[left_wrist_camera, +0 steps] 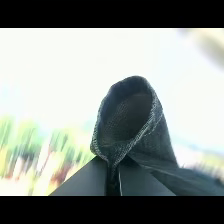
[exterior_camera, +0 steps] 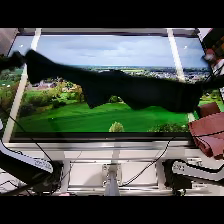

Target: Fold the clothes and pants, and hang the long-sleeved shirts on hangers.

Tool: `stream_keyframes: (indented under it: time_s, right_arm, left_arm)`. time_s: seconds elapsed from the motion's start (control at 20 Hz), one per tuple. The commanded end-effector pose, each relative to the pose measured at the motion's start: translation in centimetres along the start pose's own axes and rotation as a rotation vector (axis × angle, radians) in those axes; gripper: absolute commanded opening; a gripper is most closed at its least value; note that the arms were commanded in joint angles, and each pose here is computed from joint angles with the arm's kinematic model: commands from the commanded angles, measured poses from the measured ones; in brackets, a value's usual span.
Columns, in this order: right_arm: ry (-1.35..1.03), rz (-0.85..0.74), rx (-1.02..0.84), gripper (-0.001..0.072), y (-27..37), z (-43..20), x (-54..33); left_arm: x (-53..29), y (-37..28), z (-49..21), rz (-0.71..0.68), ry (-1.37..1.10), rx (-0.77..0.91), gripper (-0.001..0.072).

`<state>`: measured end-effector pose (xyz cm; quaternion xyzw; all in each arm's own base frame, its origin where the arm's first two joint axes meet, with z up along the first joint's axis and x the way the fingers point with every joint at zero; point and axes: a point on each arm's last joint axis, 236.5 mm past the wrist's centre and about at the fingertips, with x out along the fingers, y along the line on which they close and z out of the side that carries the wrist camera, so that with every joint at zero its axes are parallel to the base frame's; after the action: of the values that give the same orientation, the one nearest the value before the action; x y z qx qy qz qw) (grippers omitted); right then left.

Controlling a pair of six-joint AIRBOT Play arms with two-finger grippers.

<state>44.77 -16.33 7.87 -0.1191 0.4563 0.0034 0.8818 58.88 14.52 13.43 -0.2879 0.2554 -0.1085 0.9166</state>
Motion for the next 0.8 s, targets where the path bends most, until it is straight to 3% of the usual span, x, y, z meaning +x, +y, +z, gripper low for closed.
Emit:
stream_keyframes:
  time_s: [0.0, 0.15, 0.4, 0.55, 0.75]
  right_arm:
    - [-0.336, -0.192, 0.081, 0.004, -5.5, 9.7, -5.4]
    - [-0.218, -0.092, 0.083, 0.004, -3.2, 7.4, -4.8]
    - [0.092, 0.133, 0.07, 0.0039, 3.1, -1.8, -0.7]
    - [0.166, 0.177, 0.065, 0.0038, 4.5, -4.3, -0.2]
    - [0.098, 0.135, 0.003, 0.0037, 4.4, -3.6, -2.7]
  left_arm:
    - [-2.6, -4.1, 5.9, -0.047, -0.155, 0.07, 0.002]
    - [-3.1, -4.1, 2.5, -0.06, 0.001, 0.111, 0.0021]
    - [-4.7, 0.8, -7.6, 0.117, 0.439, 0.212, 0.0017]
    - [-4.4, 0.6, -8.7, 0.125, 0.464, 0.259, 0.0015]
    - [-5.2, 2.3, -9.4, 0.28, 0.481, 0.373, 0.0015]
